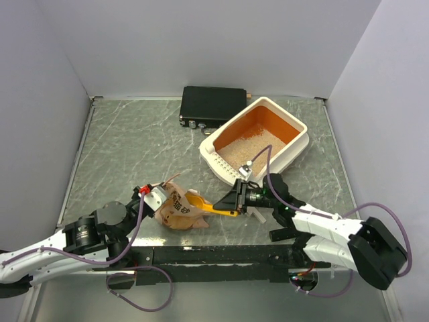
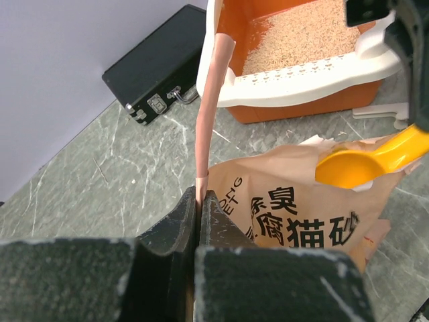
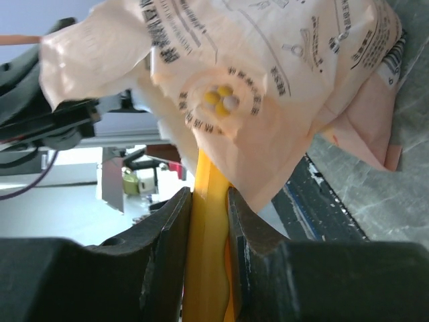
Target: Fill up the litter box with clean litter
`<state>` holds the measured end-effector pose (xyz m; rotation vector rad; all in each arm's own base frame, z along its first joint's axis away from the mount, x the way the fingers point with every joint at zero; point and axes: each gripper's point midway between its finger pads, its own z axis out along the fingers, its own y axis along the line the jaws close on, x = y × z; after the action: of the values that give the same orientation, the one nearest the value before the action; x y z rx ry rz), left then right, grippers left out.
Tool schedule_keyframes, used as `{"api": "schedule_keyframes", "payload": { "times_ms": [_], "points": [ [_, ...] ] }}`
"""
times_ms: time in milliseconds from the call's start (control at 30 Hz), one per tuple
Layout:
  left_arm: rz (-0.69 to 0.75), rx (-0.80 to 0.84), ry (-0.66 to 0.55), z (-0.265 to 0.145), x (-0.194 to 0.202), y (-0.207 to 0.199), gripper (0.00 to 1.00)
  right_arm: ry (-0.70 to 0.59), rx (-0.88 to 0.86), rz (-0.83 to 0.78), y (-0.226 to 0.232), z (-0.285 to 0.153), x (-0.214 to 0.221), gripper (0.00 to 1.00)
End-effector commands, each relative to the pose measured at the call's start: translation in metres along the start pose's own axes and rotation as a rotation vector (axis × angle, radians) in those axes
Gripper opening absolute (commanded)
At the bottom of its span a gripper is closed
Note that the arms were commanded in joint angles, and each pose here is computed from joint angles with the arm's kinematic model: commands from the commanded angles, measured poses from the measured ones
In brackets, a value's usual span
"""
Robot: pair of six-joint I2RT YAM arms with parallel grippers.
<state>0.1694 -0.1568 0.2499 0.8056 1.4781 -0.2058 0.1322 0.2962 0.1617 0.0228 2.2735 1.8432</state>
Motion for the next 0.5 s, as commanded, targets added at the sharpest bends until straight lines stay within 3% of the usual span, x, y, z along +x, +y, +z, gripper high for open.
{"api": "schedule_keyframes", "payload": {
  "times_ms": [0, 467],
  "points": [
    [-0.044, -0.089, -0.079, -0.003, -0.021, 0.02, 0.01, -0.088, -0.053, 0.011, 0.011, -0.013, -0.011, 0.0],
    [-0.043, -0.068, -0.108, -0.002, -0.027, 0.017, 0.01, -0.227, -0.083, 0.049, 0.029, -0.036, -0.022, 0.0]
  ]
}}
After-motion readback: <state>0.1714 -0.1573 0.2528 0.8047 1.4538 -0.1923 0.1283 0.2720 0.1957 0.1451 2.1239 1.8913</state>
